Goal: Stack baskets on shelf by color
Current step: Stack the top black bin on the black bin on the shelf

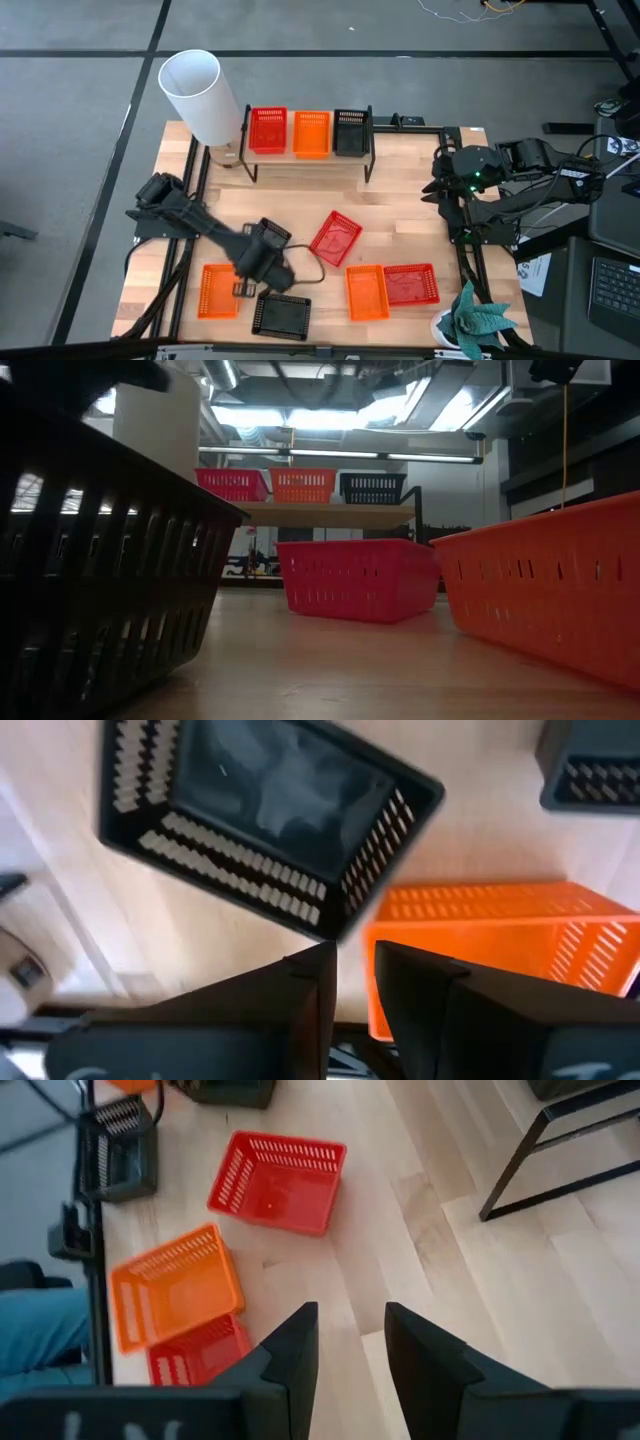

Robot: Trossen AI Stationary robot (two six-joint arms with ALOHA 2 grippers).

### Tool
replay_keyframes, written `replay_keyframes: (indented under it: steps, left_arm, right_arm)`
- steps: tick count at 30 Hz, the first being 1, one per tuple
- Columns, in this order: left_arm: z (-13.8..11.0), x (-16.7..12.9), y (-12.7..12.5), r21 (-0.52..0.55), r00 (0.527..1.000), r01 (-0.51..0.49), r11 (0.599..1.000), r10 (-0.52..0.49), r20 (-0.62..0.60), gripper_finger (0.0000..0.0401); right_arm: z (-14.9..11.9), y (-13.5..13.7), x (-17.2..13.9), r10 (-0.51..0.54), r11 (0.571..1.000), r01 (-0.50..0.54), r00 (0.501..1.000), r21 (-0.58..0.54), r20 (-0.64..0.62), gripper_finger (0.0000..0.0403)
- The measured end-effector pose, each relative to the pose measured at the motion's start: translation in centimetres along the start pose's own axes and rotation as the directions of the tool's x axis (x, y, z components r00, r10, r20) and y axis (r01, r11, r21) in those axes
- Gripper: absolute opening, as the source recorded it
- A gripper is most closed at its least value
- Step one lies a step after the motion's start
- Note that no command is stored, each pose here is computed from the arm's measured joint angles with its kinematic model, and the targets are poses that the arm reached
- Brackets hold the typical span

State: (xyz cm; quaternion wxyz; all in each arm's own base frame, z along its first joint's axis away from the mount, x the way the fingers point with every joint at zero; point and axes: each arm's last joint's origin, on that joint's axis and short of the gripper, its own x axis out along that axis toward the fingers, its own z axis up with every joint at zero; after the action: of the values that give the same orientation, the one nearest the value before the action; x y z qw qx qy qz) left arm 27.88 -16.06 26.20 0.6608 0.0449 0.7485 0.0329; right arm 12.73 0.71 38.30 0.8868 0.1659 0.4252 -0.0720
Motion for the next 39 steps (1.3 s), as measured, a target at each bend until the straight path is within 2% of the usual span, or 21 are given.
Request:
replay_keyframes:
  steps: [3, 5, 9, 11, 15, 19, 25, 29, 33, 39]
  left_arm:
    - [-0.8, 0.2, -1.9, -0.035, 1.000, 0.007, 0.999, -0.006, 0.028, 0.0066]
    - [-1.2, 0.2, -3.2, -0.035, 0.998, 0.024, 0.999, -0.022, 0.063, 0.0066]
    - [-2.3, 0.1, -5.4, -0.015, 0.992, 0.032, 0.999, -0.030, 0.122, 0.0066]
    - [-2.9, 0.1, -6.1, -0.013, 0.990, 0.017, 1.000, -0.015, 0.137, 0.0066]
    - [-3.6, 0.1, -6.9, -0.015, 0.986, -0.016, 1.000, 0.019, 0.167, 0.0066]
    - [-3.8, 0.0, -7.0, -0.006, 0.963, -0.105, 0.994, 0.103, 0.250, 0.0066]
    - [-3.2, 0.1, -6.7, 0.089, 0.921, -0.241, 0.966, 0.200, 0.334, 0.0066]
    - [-2.7, 0.8, -6.5, 0.094, 0.925, -0.235, 0.967, 0.194, 0.326, 0.0066]
    - [-2.4, 3.0, -6.3, 0.099, 0.954, -0.177, 0.979, 0.145, 0.264, 0.0066]
    - [-2.5, 5.4, -5.4, 0.091, 0.964, -0.199, 0.976, 0.179, 0.197, 0.0066]
  right_arm:
    - [0.6, 0.3, 0.9, 0.032, 0.999, -0.032, 0.997, 0.007, 0.072, 0.0116]
    - [1.0, 0.7, 2.6, 0.084, 0.996, -0.084, 0.990, -0.002, 0.115, 0.0116]
    - [0.8, 2.4, 7.1, 0.268, 0.960, -0.262, 0.961, -0.097, 0.063, 0.0116]
    - [0.6, 3.1, 8.7, 0.317, 0.941, -0.310, 0.948, -0.137, 0.029, 0.0116]
    - [-0.1, 3.8, 11.1, 0.295, 0.942, -0.300, 0.954, -0.149, -0.055, 0.0116]
    - [-0.3, 4.4, 12.3, 0.278, 0.945, -0.292, 0.955, -0.151, -0.104, 0.0116]
    - [-0.6, 5.1, 13.2, 0.275, 0.941, -0.297, 0.951, -0.165, -0.139, 0.0116]
    - [-0.8, 5.4, 13.2, 0.283, 0.935, -0.307, 0.948, -0.177, -0.147, 0.0116]
    - [-1.0, 5.8, 13.0, 0.293, 0.929, -0.319, 0.944, -0.190, -0.155, 0.0116]
    - [-1.4, 6.3, 12.9, 0.304, 0.919, -0.335, 0.938, -0.208, -0.168, 0.0116]
